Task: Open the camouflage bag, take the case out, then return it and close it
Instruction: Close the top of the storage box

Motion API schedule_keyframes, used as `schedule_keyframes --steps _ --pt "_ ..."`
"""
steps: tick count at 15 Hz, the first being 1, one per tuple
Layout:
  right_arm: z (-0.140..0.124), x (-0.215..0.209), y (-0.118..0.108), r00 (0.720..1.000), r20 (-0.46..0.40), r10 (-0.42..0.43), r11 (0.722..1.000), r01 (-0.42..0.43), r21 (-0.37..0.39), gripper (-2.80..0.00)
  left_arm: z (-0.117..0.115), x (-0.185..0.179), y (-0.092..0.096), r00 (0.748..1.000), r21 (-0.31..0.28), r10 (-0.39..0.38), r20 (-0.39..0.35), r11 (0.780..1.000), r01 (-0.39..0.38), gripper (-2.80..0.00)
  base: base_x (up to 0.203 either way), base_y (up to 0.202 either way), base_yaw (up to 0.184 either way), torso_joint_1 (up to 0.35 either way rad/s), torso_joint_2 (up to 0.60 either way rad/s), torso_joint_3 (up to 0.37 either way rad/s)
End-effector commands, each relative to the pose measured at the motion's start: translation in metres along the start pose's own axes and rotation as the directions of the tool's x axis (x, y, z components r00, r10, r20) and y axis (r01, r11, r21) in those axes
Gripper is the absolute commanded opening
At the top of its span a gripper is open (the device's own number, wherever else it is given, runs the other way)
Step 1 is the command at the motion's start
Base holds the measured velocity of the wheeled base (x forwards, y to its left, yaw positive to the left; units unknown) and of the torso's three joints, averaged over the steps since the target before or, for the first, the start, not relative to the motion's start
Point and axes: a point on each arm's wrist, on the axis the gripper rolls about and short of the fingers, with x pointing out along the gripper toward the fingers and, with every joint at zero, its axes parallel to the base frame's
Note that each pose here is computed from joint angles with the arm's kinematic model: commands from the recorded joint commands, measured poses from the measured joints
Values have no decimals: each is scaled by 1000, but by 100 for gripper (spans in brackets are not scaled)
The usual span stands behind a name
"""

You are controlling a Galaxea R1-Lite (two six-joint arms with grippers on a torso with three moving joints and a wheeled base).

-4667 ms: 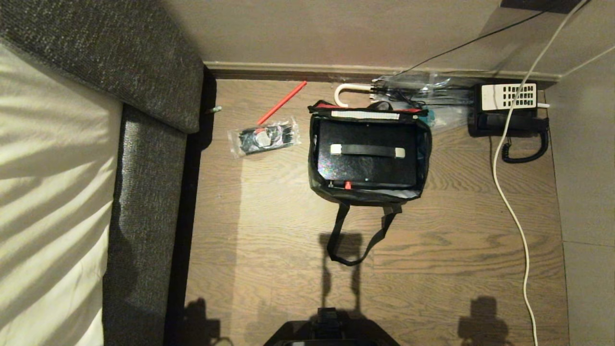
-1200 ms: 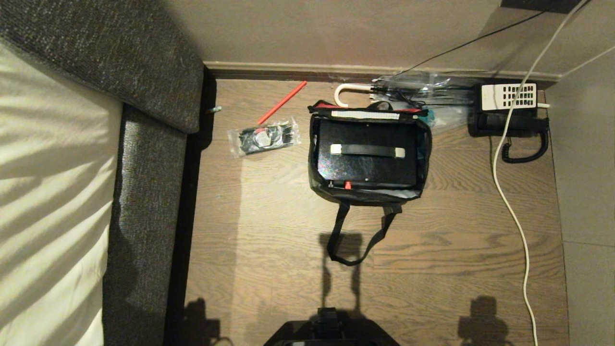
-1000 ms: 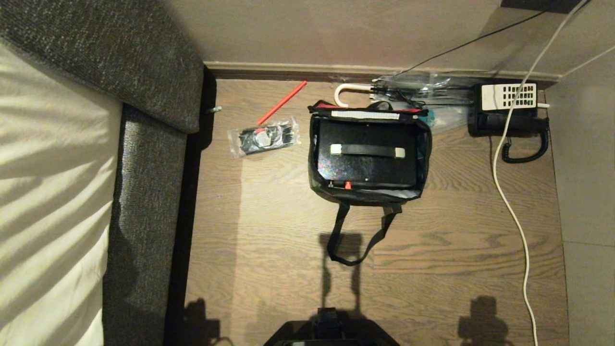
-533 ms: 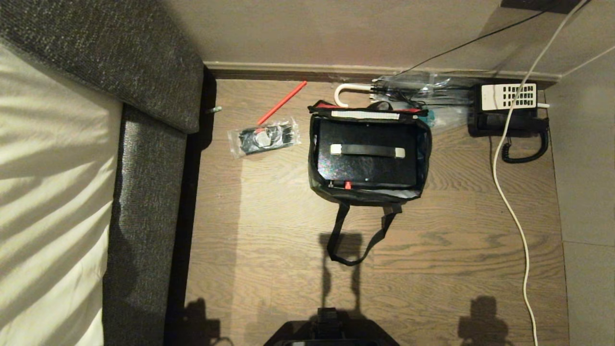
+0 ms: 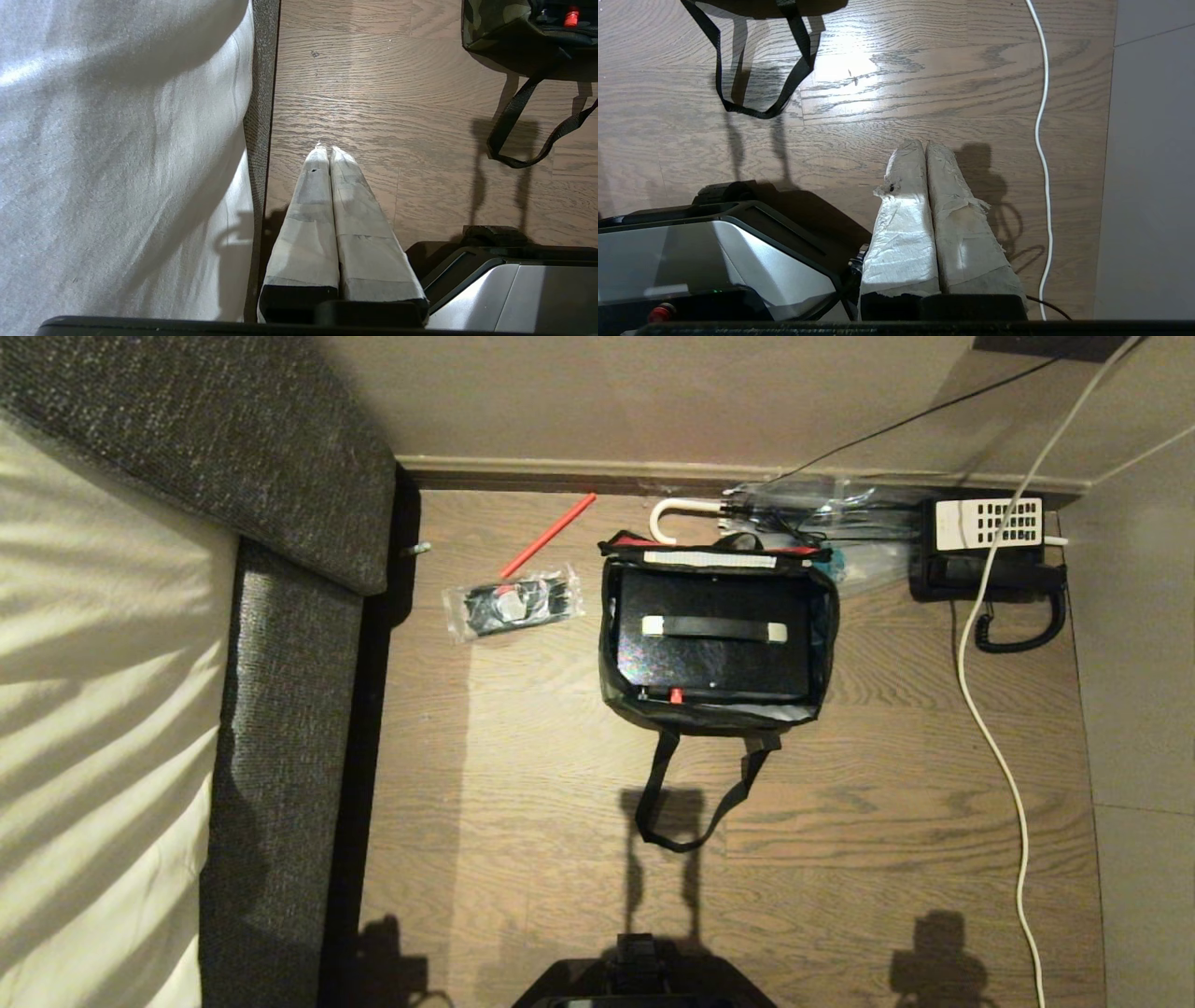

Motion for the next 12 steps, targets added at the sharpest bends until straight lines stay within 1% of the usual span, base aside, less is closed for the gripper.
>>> schedule_keyframes --steps 1,12 --pt "0 0 0 1000 -3 0 1000 0 0 -280 0 0 0 1000 -1 0 -2 1000 0 -280 0 0 0 0 0 0" --pt "0 0 0 1000 -3 0 1000 0 0 -280 -1 0 0 1000 2 0 0 1000 0 -280 0 0 0 0 0 0"
